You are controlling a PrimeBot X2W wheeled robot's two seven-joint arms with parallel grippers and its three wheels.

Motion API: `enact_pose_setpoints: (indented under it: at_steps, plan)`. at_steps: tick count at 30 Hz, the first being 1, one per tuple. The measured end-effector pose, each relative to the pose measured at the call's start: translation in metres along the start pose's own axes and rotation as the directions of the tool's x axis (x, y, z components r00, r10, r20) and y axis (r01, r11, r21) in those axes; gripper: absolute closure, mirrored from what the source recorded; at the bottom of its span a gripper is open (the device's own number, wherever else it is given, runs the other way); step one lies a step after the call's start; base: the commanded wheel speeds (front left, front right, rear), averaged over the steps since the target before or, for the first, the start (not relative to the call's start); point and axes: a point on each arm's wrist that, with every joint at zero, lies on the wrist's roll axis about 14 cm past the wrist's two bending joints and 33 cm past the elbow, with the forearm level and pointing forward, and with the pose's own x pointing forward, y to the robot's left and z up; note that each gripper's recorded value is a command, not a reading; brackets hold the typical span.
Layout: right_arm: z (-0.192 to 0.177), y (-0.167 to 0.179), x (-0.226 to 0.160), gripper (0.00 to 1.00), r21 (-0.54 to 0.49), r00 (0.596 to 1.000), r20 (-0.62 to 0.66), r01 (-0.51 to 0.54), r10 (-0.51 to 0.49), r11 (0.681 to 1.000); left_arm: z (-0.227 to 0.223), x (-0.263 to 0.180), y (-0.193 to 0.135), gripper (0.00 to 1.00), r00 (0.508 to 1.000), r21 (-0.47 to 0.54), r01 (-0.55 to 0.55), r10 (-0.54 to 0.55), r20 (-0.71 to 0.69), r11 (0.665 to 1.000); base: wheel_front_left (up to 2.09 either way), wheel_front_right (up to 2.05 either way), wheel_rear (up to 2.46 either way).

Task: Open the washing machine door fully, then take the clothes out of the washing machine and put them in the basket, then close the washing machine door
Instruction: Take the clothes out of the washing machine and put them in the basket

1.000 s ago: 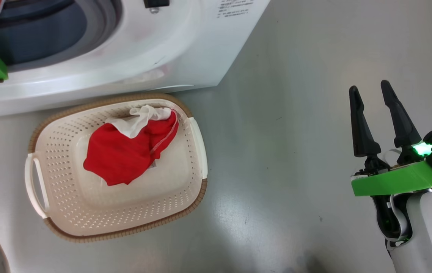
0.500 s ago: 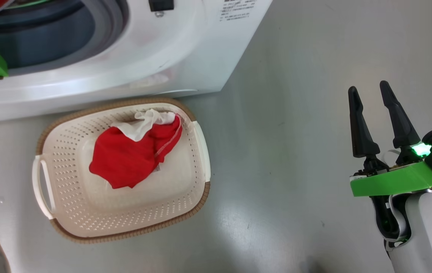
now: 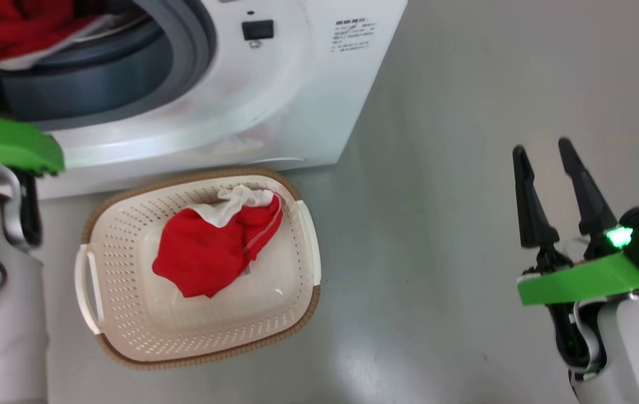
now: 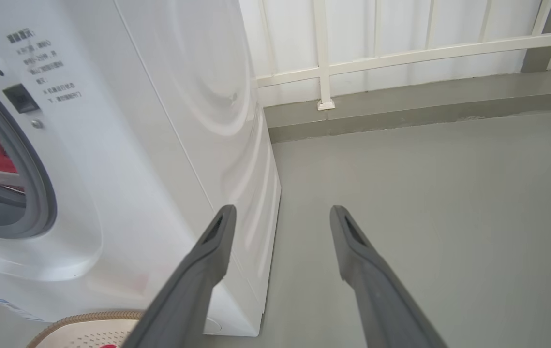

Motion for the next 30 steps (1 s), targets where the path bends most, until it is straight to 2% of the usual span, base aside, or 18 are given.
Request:
enact_pose_setpoints:
  at_steps: [13, 21, 30]
  plan:
    - [0.013, 0.012, -0.011, 0.00, 0.009, 0.999, 0.023, -0.027, 0.027, 1.000, 0.064, -0.052, 0.005, 1.00, 0.978, -0.046, 0.005, 0.005, 0.207, 0.999, 0.00, 0.00, 0.00]
    - [0.005, 0.014, -0.018, 0.00, 0.013, 1.000, -0.001, -0.030, 0.030, 0.999, 0.118, -0.075, 0.008, 1.00, 0.926, -0.039, 0.005, 0.011, 0.377, 0.999, 0.00, 0.00, 0.00]
    - [0.003, 0.015, -0.016, 0.00, 0.014, 0.999, -0.006, -0.034, 0.034, 0.999, 0.160, -0.095, 0.003, 1.00, 0.863, -0.015, 0.018, -0.008, 0.506, 1.000, 0.00, 0.00, 0.00]
